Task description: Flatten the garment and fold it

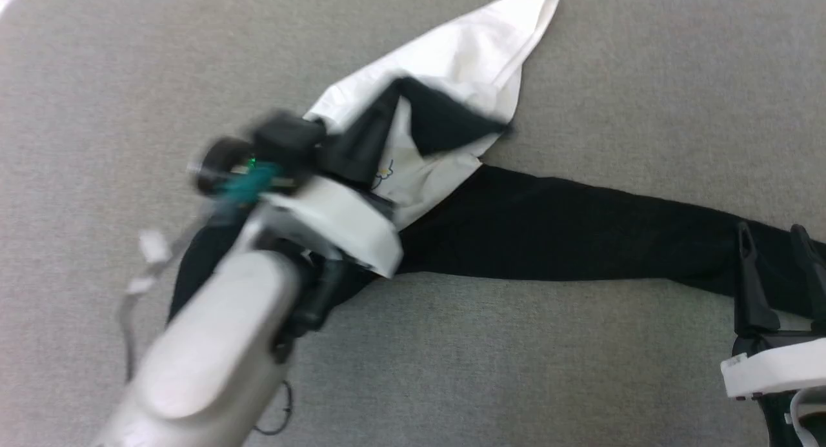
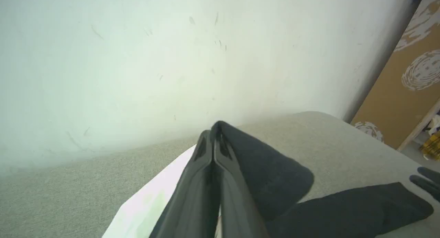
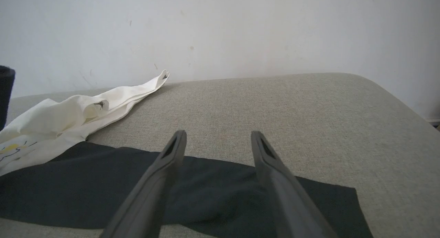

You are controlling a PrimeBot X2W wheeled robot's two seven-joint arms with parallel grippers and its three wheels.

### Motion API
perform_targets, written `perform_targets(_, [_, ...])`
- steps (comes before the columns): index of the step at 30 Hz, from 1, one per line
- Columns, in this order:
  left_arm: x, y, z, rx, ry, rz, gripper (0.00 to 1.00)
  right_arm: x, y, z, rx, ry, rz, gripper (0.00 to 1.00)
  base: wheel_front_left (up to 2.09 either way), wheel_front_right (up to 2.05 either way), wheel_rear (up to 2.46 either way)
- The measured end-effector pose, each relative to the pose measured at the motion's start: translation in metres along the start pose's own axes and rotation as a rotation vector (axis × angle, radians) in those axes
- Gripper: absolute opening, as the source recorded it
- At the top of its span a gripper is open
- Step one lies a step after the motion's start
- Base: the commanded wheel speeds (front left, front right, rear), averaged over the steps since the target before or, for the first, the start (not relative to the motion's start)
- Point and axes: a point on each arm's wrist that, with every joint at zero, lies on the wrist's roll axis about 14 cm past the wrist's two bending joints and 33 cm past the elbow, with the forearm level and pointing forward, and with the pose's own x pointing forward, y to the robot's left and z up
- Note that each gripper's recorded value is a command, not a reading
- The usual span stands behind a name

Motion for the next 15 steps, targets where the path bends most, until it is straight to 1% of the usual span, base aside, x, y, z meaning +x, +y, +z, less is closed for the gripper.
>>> perform_targets(1, [-0.009,0.013,0.028,-0.042,-0.074,0.045,0.00,-0.001,0.003,0.002,0.005,-0.007,0.007,1.00,0.00,0.00,0.00])
perform_targets(4, [-0.028,0.037,0.074,-0.136,-0.218,0.151,0.00,-0.003,0.008,0.003,0.011,-0.014,0.018,1.00,0.00,0.00,0.00])
perform_targets(7, [-0.056,0.081,0.101,-0.149,-0.311,0.316,0.00,-0.005,0.014,0.004,0.019,-0.018,0.034,1.00,0.00,0.00,0.00])
perform_targets(10, [-0.094,0.134,0.095,-0.117,-0.303,0.524,0.00,-0.006,0.018,0.006,0.024,-0.023,0.043,1.00,0.00,0.00,0.00])
perform_targets(12, [-0.123,0.168,0.082,-0.068,-0.264,0.662,0.00,-0.008,0.017,0.006,0.025,-0.023,0.040,1.00,0.00,0.00,0.00])
perform_targets(13, [-0.138,0.182,0.077,-0.064,-0.257,0.729,0.00,-0.009,0.016,0.006,0.024,-0.023,0.034,1.00,0.00,0.00,0.00])
perform_targets(15, [-0.165,0.199,0.062,-0.059,-0.214,0.826,0.00,-0.012,0.012,0.006,0.020,-0.021,0.024,1.00,0.00,0.00,0.00])
